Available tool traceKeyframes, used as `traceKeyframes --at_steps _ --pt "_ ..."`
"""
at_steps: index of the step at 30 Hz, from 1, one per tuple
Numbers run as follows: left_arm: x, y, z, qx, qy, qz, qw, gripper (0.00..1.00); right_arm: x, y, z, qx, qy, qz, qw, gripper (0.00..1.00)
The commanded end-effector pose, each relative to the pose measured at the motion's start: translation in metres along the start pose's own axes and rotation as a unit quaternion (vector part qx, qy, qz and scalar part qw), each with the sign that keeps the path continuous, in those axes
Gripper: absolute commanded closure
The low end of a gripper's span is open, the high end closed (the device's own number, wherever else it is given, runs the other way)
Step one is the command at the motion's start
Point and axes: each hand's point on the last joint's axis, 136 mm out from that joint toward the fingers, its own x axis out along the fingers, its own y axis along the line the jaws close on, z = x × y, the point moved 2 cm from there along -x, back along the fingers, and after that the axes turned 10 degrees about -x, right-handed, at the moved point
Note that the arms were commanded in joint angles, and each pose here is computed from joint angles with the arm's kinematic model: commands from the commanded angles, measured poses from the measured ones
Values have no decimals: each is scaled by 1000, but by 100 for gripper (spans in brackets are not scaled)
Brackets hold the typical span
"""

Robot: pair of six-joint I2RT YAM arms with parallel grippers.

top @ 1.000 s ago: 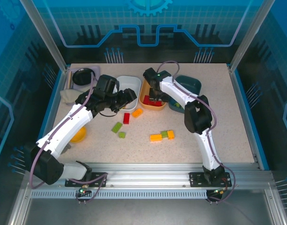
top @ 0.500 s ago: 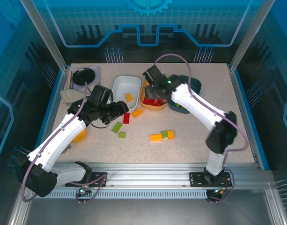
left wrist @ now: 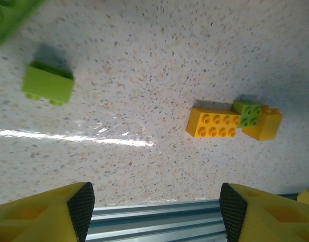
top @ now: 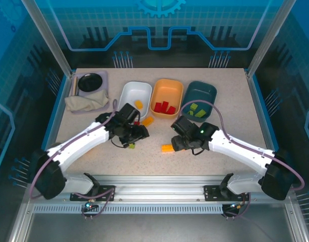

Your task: Sort the legos into containers by color

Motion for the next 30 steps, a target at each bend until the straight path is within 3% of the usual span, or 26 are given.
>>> traceKeyframes --at_steps 1,5,9,11,13,15,18,22,26,30 --pt "13 -39 13 -22 -31 -39 999 30 -14 15 10 20 -37 41 998 36" --pt "35 -56 16 51 -29 1 998 33 -19 9 12 32 -44 28 998 36" --pt "49 -72 -16 106 2 9 994 30 -42 -9 10 61 -65 1 996 36" --pt "61 -64 -29 63 29 37 997 28 -58 -21 4 70 -90 -7 993 36" --pt "71 -51 -38 -32 54 75 995 25 -69 -31 -5 81 -102 -12 991 36" --pt "76 -55 -43 -107 64 65 990 24 -77 -38 -13 88 -106 -11 990 35" --pt "77 -65 -46 -230 43 35 972 3 -84 -43 -24 94 -105 -10 990 35" --pt "100 -87 -51 -357 55 2 932 1 -90 -48 -29 98 -109 -10 989 35" --pt "130 -92 -71 -443 82 11 893 1 -94 -49 -28 97 -112 -13 989 35" --pt "140 -82 -80 -464 71 28 883 2 -95 -50 -26 92 -117 -16 989 35"
